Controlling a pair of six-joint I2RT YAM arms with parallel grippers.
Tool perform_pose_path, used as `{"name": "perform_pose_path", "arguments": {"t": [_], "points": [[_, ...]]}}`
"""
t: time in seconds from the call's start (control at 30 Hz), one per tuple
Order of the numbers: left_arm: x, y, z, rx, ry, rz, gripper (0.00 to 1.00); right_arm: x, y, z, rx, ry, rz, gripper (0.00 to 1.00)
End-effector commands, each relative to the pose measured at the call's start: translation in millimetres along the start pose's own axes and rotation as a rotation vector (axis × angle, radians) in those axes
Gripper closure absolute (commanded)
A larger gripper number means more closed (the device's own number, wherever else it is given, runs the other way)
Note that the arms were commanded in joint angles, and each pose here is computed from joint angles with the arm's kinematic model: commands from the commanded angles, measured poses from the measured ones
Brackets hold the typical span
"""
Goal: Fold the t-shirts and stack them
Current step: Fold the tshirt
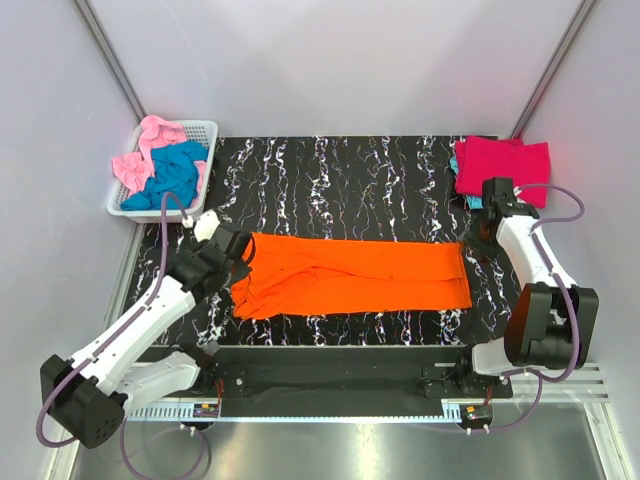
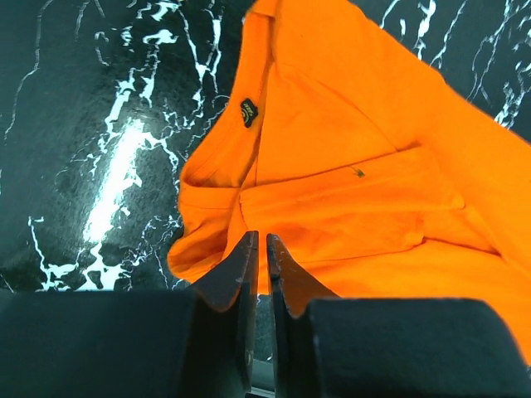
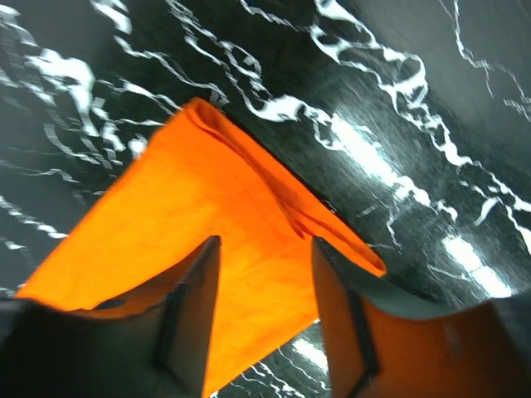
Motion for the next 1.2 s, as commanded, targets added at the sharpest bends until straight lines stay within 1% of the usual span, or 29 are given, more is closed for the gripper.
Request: {"name": "perform_pose_path", "arguments": {"t": [0.0, 0.03, 0.07, 0.1, 0.13, 0.17, 0.23, 0.27, 0.33, 0.4, 0.43, 0.47, 0.5, 0.57, 0.67, 0.7, 0.8, 0.83, 0.93, 1.17], "points": [[6.1, -0.9, 4.0, 0.022, -0.051, -0.045, 0.88, 14.8, -11.3, 17.6, 0.111, 0.011, -0.062, 0.47], [6.7, -0.3, 1.0, 0.012, -0.029, -0.040, 0.88, 13.5, -11.7, 22.4, 0.137, 0.005, -0.051, 0.50], [3.8, 5.5, -13.0, -0.032, 0.000, -0.008, 0.88, 6.4, -12.4, 31.6, 0.190, -0.018, -0.005, 0.53], [2.7, 8.3, -21.1, -0.057, 0.028, 0.012, 0.88, 6.0, -12.1, 38.1, 0.221, -0.018, 0.003, 0.58], [5.0, 9.2, -31.0, -0.083, 0.052, 0.029, 0.88, 3.7, -11.9, 43.7, 0.251, -0.028, 0.019, 0.59], [2.1, 10.2, -43.0, -0.123, 0.064, 0.066, 0.88, -5.7, -11.8, 53.7, 0.308, -0.049, 0.079, 0.62], [3.0, 20.8, -62.9, -0.161, 0.086, 0.097, 0.88, -12.8, -11.2, 67.3, 0.377, -0.085, 0.125, 0.62], [0.5, 22.0, -72.5, -0.203, 0.091, 0.120, 0.88, -20.7, -10.9, 76.6, 0.417, -0.110, 0.182, 0.64], [2.3, 32.3, -85.0, -0.225, 0.098, 0.125, 0.86, -33.5, -12.4, 85.5, 0.433, -0.190, 0.202, 0.69], [4.2, 40.8, -93.2, -0.260, 0.088, 0.150, 0.86, -43.2, -16.4, 93.4, 0.447, -0.260, 0.204, 0.70], [8.9, 46.6, -98.4, -0.283, 0.083, 0.139, 0.85, -51.1, -18.9, 98.2, 0.454, -0.290, 0.209, 0.70], [7.1, 58.6, -98.2, -0.297, 0.062, 0.181, 0.85, -64.5, -24.7, 106.6, 0.475, -0.343, 0.216, 0.70], [6.5, 64.3, -98.9, -0.316, 0.049, 0.200, 0.85, -71.5, -26.9, 110.0, 0.483, -0.361, 0.226, 0.70], [13.2, 78.0, -106.4, -0.383, 0.026, 0.207, 0.83, -91.2, -32.3, 119.2, 0.506, -0.414, 0.258, 0.70], [21.9, 92.0, -110.5, -0.401, 0.036, 0.210, 0.80, -106.3, -32.3, 125.1, 0.511, -0.439, 0.294, 0.70], [21.6, 102.0, -114.5, -0.400, 0.043, 0.231, 0.79, -113.8, -34.8, 128.9, 0.523, -0.456, 0.306, 0.70], [19.8, 113.2, -127.0, -0.461, 0.045, 0.276, 0.76, -130.6, -39.7, 140.6, 0.543, -0.505, 0.331, 0.70], [21.4, 113.1, -134.6, -0.502, 0.040, 0.277, 0.74, -134.2, -39.9, 143.1, 0.542, -0.516, 0.331, 0.70], [23.8, 114.2, -144.4, -0.549, 0.027, 0.280, 0.72, -149.3, -39.1, 152.1, 0.537, -0.548, 0.350, 0.72], [17.5, 123.6, -151.3, -0.576, 0.029, 0.323, 0.71, -160.4, -31.1, 153.0, 0.502, -0.550, 0.364, 0.73]]}}
Point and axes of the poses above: each gripper's point midway between its finger pads, its own y axis out along the fingers, its own z axis along the line the jaws close on, x = y × z, the point moved 1 cm from there along -y, back along the fingers, and after that the axes turned 9 degrees about y, right-handed, at the moved point
